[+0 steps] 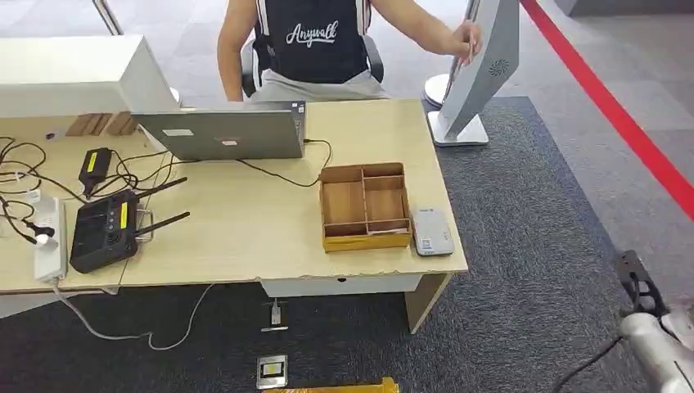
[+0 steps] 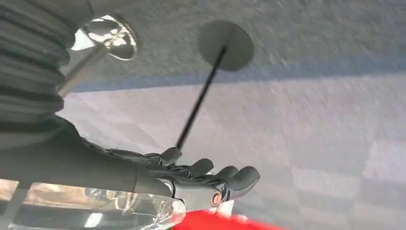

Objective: Pass the card to the sensor for recognition and then transmit it.

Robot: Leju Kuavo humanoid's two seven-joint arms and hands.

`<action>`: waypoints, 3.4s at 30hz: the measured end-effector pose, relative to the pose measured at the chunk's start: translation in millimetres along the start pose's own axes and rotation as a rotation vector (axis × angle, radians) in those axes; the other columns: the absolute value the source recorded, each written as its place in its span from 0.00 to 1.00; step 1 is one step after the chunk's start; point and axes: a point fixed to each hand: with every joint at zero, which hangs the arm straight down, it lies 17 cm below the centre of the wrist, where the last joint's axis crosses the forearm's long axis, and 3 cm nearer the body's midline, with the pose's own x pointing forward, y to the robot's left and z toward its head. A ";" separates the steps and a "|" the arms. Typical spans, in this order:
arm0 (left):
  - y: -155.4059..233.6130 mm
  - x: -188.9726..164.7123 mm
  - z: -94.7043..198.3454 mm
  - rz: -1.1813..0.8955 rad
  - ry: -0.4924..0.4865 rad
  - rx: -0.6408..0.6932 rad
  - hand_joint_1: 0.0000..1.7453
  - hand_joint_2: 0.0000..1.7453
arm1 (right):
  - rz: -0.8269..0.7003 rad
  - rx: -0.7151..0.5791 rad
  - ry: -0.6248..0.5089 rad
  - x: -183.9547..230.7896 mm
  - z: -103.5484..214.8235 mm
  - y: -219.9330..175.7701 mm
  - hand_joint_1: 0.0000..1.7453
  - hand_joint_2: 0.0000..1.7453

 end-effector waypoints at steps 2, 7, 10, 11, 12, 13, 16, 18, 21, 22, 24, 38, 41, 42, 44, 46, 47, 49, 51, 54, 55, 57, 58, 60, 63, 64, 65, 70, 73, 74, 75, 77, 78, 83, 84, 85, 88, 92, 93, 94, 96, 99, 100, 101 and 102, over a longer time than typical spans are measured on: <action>0.2 0.1 -0.1 0.000 0.000 0.000 0.00 0.00 | -0.045 -0.059 -0.036 12.5 -3.4 -22.9 0.00 1.00; 0.2 1.5 0.0 -0.010 -0.006 0.001 0.00 0.00 | -0.140 -0.239 -0.225 75.1 8.7 -99.5 0.00 1.00; 0.7 5.7 0.2 -0.012 -0.013 0.002 0.00 0.00 | -0.176 -0.294 -0.352 127.5 34.8 -140.2 0.00 1.00; 0.6 7.2 0.4 -0.012 -0.015 0.002 0.00 0.00 | -0.195 -0.305 -0.376 138.1 41.8 -151.5 0.00 1.00; 0.2 7.2 0.5 -0.014 -0.015 0.001 0.00 0.00 | -0.214 -0.319 -0.405 148.1 49.6 -161.9 0.00 1.00; -0.1 6.0 0.6 -0.016 -0.014 0.001 0.00 0.00 | -0.232 -0.328 -0.429 155.7 56.4 -169.5 0.00 1.00; -0.8 2.9 0.6 -0.018 -0.010 0.000 0.00 0.00 | -0.275 -0.350 -0.481 170.6 72.2 -187.9 0.00 1.00; -1.0 3.4 0.7 -0.016 -0.010 0.000 0.00 0.00 | -0.296 -0.361 -0.508 176.8 79.8 -196.6 0.00 1.00; -1.8 3.6 1.0 -0.014 -0.010 -0.002 0.00 0.00 | -0.320 -0.373 -0.542 184.1 89.6 -206.1 0.00 1.00; -2.0 3.5 1.1 -0.014 -0.009 -0.002 0.00 0.00 | -0.323 -0.379 -0.562 187.5 93.4 -209.6 0.00 1.00; -1.9 3.3 1.1 -0.012 -0.008 0.000 0.00 0.00 | -0.329 -0.397 -0.616 199.1 105.9 -218.9 0.00 1.00; -5.2 14.9 2.4 -0.022 -0.057 -0.015 0.00 0.00 | -0.320 -0.573 -1.208 362.7 324.8 -262.7 0.00 1.00; -5.8 13.6 2.4 -0.024 -0.056 -0.018 0.00 0.00 | -0.312 -0.597 -1.294 387.9 366.5 -250.4 0.00 1.00; -5.7 14.6 2.5 -0.024 -0.057 -0.018 0.00 0.00 | -0.308 -0.593 -1.316 396.7 379.7 -245.8 0.00 1.00; -5.7 15.4 2.5 -0.026 -0.062 -0.018 0.00 0.00 | -0.286 -0.575 -1.335 408.5 394.3 -233.2 0.00 1.00; -5.6 14.3 2.3 -0.032 -0.064 -0.017 0.00 0.00 | -0.272 -0.556 -1.348 418.0 405.7 -223.1 0.00 1.00; -5.6 14.3 2.4 -0.033 -0.065 -0.017 0.00 0.00 | -0.263 -0.549 -1.355 421.8 411.0 -218.3 0.00 1.00; -5.5 13.1 2.0 -0.038 -0.064 -0.019 0.00 0.00 | -0.234 -0.533 -1.362 427.9 416.4 -207.4 0.00 1.00; -4.5 13.3 1.5 -0.044 -0.067 -0.019 0.00 0.00 | -0.201 -0.523 -1.367 433.8 421.1 -196.7 0.00 1.00; -2.6 11.5 0.6 -0.050 -0.060 -0.017 0.00 0.00 | -0.166 -0.504 -1.369 439.2 424.4 -182.9 0.00 1.00; -1.9 9.9 0.3 -0.050 -0.054 -0.017 0.00 0.00 | -0.158 -0.497 -1.372 440.8 426.3 -178.8 0.00 1.00; -1.2 9.7 0.0 -0.050 -0.053 -0.016 0.00 0.00 | -0.143 -0.486 -1.372 443.3 428.5 -171.5 0.00 1.00; -0.9 9.7 -0.1 -0.050 -0.053 -0.015 0.00 0.00 | -0.137 -0.481 -1.371 444.0 428.8 -168.3 0.00 1.00; -0.7 8.9 -0.3 -0.051 -0.052 -0.015 0.00 0.00 | -0.126 -0.473 -1.372 445.3 430.0 -162.8 0.00 1.00; -0.8 9.4 -0.2 -0.051 -0.055 -0.015 0.00 0.00 | -0.108 -0.459 -1.369 446.2 429.8 -153.4 0.00 1.00; -0.8 9.6 -0.2 -0.051 -0.056 -0.015 0.00 0.00 | -0.104 -0.455 -1.370 446.4 429.5 -150.9 0.00 1.00; -0.8 9.6 -0.2 -0.051 -0.057 -0.015 0.00 0.00 | -0.099 -0.451 -1.373 446.6 430.0 -148.5 0.00 1.00; -0.8 9.4 -0.3 -0.052 -0.057 -0.015 0.00 0.00 | -0.084 -0.439 -1.374 446.8 428.8 -141.2 0.91 1.00; -0.6 9.3 -0.3 -0.052 -0.057 -0.014 0.00 0.00 | -0.077 -0.433 -1.376 446.9 428.6 -137.8 1.00 1.00; -0.7 9.4 -0.3 -0.052 -0.057 -0.014 0.00 0.00 | -0.076 -0.430 -1.378 447.1 429.1 -136.6 1.00 1.00; -0.4 9.2 -0.4 -0.052 -0.057 -0.013 0.00 0.00 | -0.074 -0.428 -1.378 447.1 428.8 -135.9 1.00 1.00; -0.3 9.0 -0.4 -0.052 -0.057 -0.013 0.00 0.00 | -0.074 -0.425 -1.379 447.3 429.4 -134.8 1.00 1.00; -0.2 9.0 -0.4 -0.052 -0.057 -0.012 0.00 0.00 | -0.072 -0.424 -1.379 447.3 429.4 -134.3 1.00 1.00; -0.1 8.7 -0.5 -0.050 -0.056 -0.012 0.00 0.00 | -0.067 -0.422 -1.381 447.5 430.1 -132.0 1.00 1.00; -0.1 8.4 -0.5 -0.049 -0.054 -0.012 0.00 0.00 | -0.065 -0.422 -1.382 447.6 430.6 -131.6 1.00 1.00; -0.1 8.0 -0.5 -0.048 -0.052 -0.012 0.00 0.00 | -0.066 -0.421 -1.382 447.8 431.1 -131.7 1.00 1.00; -0.1 7.5 -0.5 -0.046 -0.049 -0.012 0.00 0.00 | -0.063 -0.419 -1.385 448.2 431.9 -131.1 1.00 1.00; -0.2 7.6 -0.5 -0.046 -0.049 -0.012 0.00 0.00 | -0.057 -0.415 -1.384 448.0 431.2 -129.0 1.00 1.00; -0.2 7.6 -0.5 -0.046 -0.049 -0.012 0.00 0.00 | -0.056 -0.413 -1.383 447.9 430.9 -128.4 1.00 1.00; -0.2 7.6 -0.5 -0.046 -0.049 -0.012 0.00 0.00 | -0.055 -0.411 -1.382 447.7 430.4 -127.8 1.00 1.00; -0.2 7.3 -0.5 -0.046 -0.049 -0.012 0.00 0.00 | -0.053 -0.409 -1.382 447.5 430.2 -126.8 1.00 1.00; 0.1 8.0 -0.6 -0.050 -0.053 -0.012 0.00 0.00 | -0.050 -0.399 -1.367 446.0 425.3 -124.9 1.00 1.00; 0.1 8.2 -0.6 -0.051 -0.054 -0.012 0.00 0.00 | -0.048 -0.396 -1.363 445.0 423.2 -124.1 1.00 1.00; 0.0 8.1 -0.6 -0.052 -0.056 -0.012 0.00 0.00 | -0.045 -0.393 -1.358 443.6 420.2 -123.2 1.00 1.00; 0.0 7.9 -0.6 -0.053 -0.056 -0.012 0.00 0.00 | -0.040 -0.389 -1.351 442.0 416.8 -121.9 1.00 1.00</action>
